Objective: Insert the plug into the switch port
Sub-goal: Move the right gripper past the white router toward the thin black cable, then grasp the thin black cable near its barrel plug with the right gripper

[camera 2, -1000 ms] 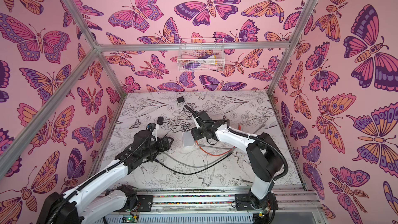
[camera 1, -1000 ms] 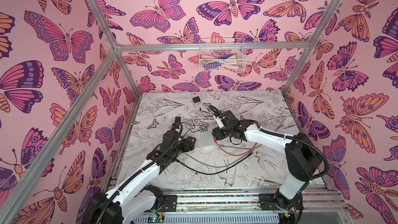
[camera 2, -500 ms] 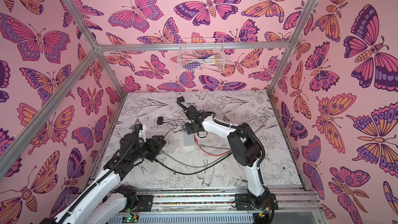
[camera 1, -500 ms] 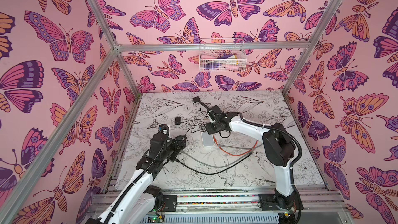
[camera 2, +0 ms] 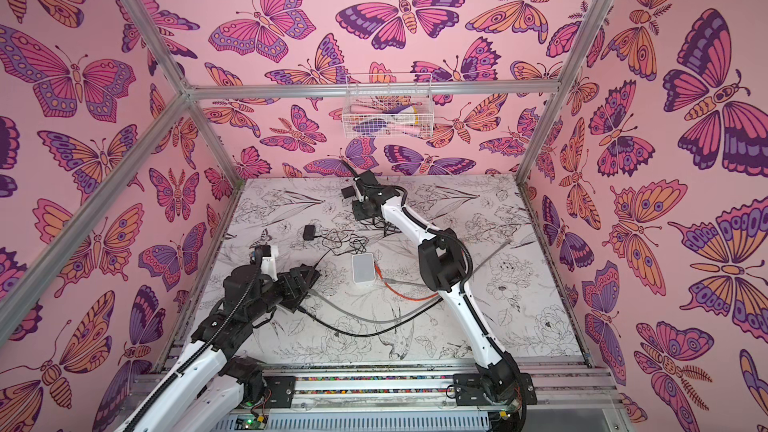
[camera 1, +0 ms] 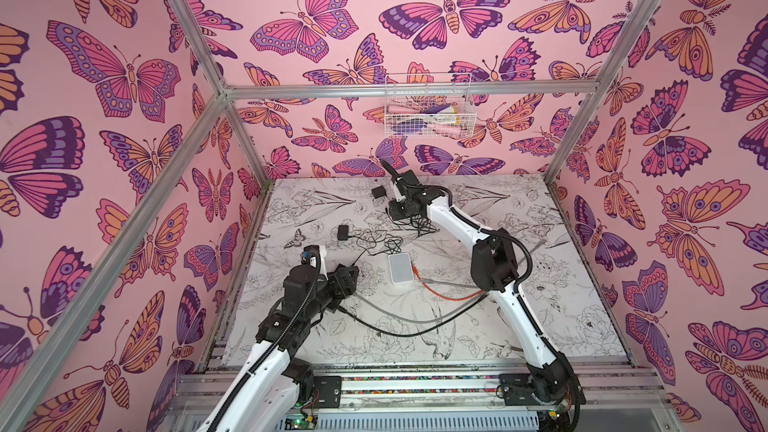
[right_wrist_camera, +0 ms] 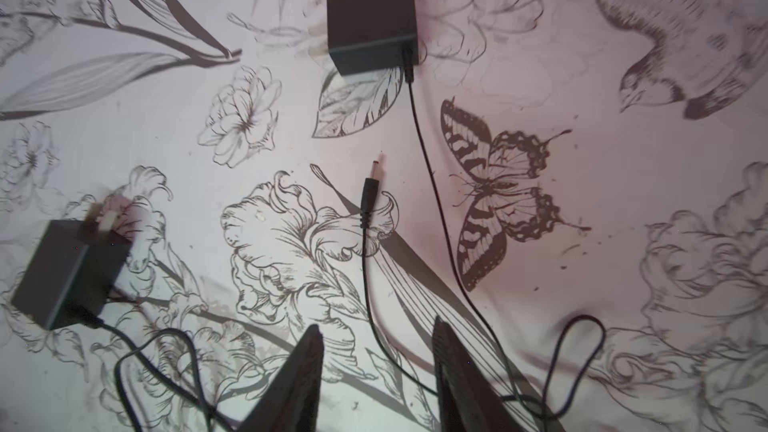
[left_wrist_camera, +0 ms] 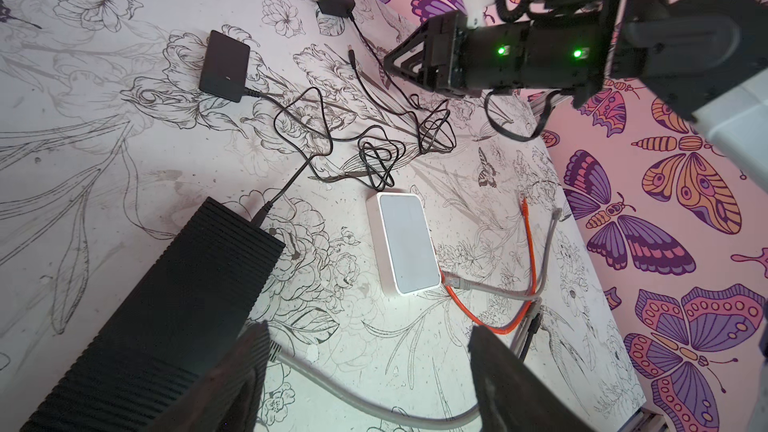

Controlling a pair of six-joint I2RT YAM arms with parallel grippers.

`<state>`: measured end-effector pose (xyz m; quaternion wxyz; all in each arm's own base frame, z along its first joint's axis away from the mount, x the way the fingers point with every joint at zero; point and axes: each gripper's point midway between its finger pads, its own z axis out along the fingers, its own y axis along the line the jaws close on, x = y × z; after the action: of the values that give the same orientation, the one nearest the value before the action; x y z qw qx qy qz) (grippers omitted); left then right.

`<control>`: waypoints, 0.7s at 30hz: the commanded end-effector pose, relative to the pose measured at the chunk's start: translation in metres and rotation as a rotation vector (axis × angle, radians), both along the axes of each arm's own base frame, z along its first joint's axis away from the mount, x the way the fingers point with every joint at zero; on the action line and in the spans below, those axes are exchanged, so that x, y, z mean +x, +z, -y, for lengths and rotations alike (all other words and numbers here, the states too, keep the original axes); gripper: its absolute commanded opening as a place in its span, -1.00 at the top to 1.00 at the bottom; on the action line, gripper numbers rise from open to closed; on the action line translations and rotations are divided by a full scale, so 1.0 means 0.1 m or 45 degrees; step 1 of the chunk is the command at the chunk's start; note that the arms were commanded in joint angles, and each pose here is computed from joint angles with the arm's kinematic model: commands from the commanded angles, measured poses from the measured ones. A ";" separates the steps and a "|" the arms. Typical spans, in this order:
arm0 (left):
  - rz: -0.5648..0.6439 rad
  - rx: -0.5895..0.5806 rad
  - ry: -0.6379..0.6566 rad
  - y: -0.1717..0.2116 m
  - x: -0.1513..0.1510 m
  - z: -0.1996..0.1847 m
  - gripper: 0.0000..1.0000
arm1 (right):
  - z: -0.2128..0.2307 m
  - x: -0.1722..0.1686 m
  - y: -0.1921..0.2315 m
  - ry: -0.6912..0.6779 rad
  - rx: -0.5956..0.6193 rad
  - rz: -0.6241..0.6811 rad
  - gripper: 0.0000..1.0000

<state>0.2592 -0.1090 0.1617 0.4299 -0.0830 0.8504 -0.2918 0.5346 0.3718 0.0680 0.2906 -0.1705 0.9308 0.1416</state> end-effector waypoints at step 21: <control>-0.026 0.043 -0.001 -0.09 -0.01 -0.04 -0.57 | 0.45 -0.32 -0.74 0.192 -0.424 -0.197 0.82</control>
<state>0.2598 -0.1077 0.1601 0.4298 -0.0811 0.8521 -0.2874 0.5241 0.3573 0.0278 0.2444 -0.2526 0.9330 0.0775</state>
